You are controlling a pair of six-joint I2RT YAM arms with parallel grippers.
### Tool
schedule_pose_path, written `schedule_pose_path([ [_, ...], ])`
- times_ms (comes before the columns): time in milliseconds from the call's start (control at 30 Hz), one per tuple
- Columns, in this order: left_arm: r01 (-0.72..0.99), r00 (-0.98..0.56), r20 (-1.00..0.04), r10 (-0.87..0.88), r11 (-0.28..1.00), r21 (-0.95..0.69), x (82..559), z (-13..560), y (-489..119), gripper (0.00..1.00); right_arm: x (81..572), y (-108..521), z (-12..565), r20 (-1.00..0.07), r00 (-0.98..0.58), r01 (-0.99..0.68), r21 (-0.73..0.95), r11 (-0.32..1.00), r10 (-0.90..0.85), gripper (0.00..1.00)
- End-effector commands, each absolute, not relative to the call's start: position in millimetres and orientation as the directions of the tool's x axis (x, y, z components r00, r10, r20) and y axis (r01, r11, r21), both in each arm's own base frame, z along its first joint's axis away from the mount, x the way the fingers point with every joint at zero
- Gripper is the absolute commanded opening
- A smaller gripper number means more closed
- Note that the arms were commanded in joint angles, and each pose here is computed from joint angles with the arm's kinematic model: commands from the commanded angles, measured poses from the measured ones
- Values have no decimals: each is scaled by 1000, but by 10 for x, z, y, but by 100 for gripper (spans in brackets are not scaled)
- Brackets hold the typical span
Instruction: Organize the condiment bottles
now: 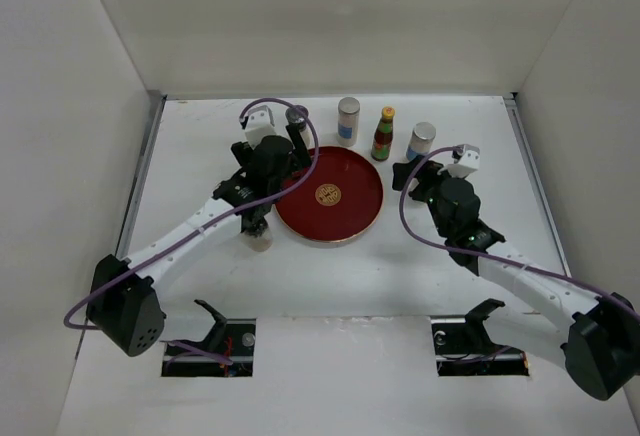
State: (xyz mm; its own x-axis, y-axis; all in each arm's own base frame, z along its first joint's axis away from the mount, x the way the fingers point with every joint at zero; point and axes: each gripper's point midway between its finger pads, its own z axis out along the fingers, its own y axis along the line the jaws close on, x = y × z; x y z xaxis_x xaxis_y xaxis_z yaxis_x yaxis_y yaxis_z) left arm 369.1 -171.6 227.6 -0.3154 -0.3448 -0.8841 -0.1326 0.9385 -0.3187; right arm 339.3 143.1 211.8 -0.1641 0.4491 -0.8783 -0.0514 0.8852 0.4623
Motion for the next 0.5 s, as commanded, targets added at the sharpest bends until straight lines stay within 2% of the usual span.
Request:
schedule_pose_path([
  [0,-130,-265,-882,-389,921,-368,3656,2431,-1684,100,3462,1473,2385,-873,-107,-73,484,872,475,100],
  [267,-120,-209,-903,-376,926,-357,3617,2489,-1527,100,3405,1481,2478,-878,-75,-89,478,874,472,100],
  [333,-103,-151,-913,-380,924,-368,3625,2627,-1471,100,3373,1535,2521,-880,-72,-115,475,872,470,100],
  [467,-172,3,-938,-348,924,-343,3745,2917,-1130,100,3352,1662,2527,-887,-74,-160,462,872,456,100],
])
